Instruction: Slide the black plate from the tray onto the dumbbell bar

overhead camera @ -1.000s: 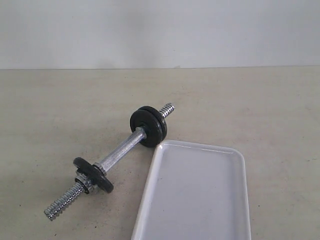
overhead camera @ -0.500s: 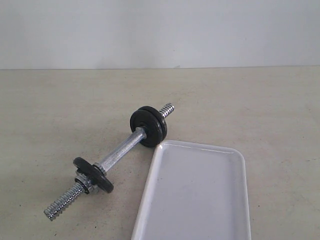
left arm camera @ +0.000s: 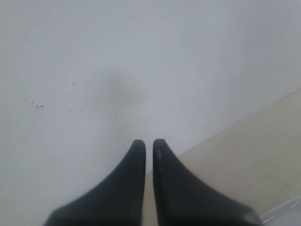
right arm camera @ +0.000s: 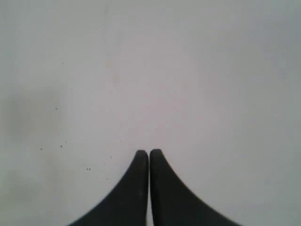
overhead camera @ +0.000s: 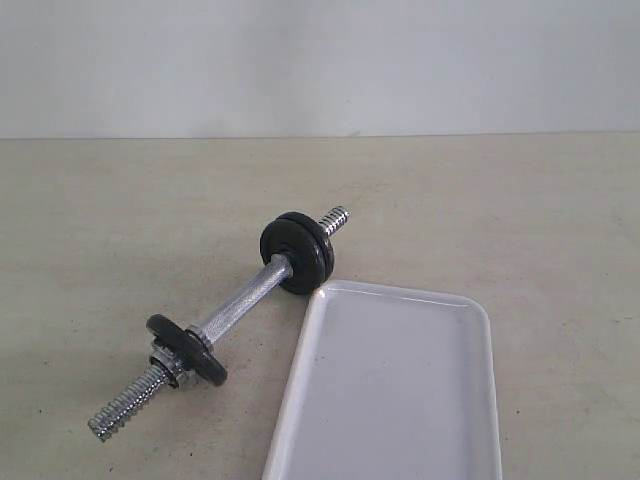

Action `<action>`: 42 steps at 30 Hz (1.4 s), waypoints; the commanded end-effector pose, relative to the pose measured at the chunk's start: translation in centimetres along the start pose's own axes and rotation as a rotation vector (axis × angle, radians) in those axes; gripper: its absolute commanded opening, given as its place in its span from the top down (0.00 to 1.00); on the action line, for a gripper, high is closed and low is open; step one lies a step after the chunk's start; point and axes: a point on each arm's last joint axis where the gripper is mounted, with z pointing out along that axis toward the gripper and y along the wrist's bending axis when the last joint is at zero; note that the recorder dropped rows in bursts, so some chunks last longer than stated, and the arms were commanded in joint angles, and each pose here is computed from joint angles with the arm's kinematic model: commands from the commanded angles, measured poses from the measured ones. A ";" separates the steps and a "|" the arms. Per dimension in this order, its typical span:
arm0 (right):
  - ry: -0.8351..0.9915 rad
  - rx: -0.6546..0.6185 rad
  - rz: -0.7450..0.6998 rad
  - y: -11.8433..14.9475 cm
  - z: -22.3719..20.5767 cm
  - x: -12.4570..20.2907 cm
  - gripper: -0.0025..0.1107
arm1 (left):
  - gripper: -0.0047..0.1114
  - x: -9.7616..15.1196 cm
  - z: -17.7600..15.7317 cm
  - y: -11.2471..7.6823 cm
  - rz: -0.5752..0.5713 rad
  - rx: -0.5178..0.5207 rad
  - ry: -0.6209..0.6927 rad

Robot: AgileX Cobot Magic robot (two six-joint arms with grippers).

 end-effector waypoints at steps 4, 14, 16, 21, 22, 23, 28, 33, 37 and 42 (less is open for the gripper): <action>0.001 0.007 0.238 -0.1 0.1 0.2 0.98 | 0.92 0.1 0.0 0.1 -0.123 -0.010 0.003; -0.002 0.007 0.238 -0.1 0.1 0.1 0.98 | 0.92 0.1 0.0 0.1 -0.123 -0.010 0.003; -0.002 0.007 0.238 -0.1 0.1 0.1 0.98 | 0.92 0.1 0.0 0.1 -0.123 -0.010 0.003; -0.002 0.007 0.238 -0.1 0.1 0.1 0.98 | 0.92 -0.3 -1.0 0.2 -0.093 -0.041 -0.038; -0.002 0.007 0.238 -0.1 0.1 0.1 0.98 | 0.92 -0.7 -1.5 0.1 -0.137 -0.037 -0.070; -0.002 0.007 0.238 -0.1 0.1 0.1 0.98 | 0.92 -0.9 -2.0 0.1 -0.178 -0.039 -0.097; -0.002 0.007 0.238 -0.1 0.1 0.1 0.98 | 0.92 -2.3 -5.1 -0.2 -0.289 -0.083 -0.255; -0.002 0.007 0.238 -0.1 0.1 0.1 0.98 | 0.92 -3.0 -7.0 -1.0 -0.250 -0.115 -0.358; -0.002 0.007 0.238 -0.1 0.1 0.1 0.98 | 0.92 -3.1 -7.3 -1.1 -0.240 -0.132 -0.371; -0.002 0.007 0.238 -0.1 0.1 0.1 0.98 | 0.92 -3.0 -7.3 -0.8 -0.242 -0.160 -0.367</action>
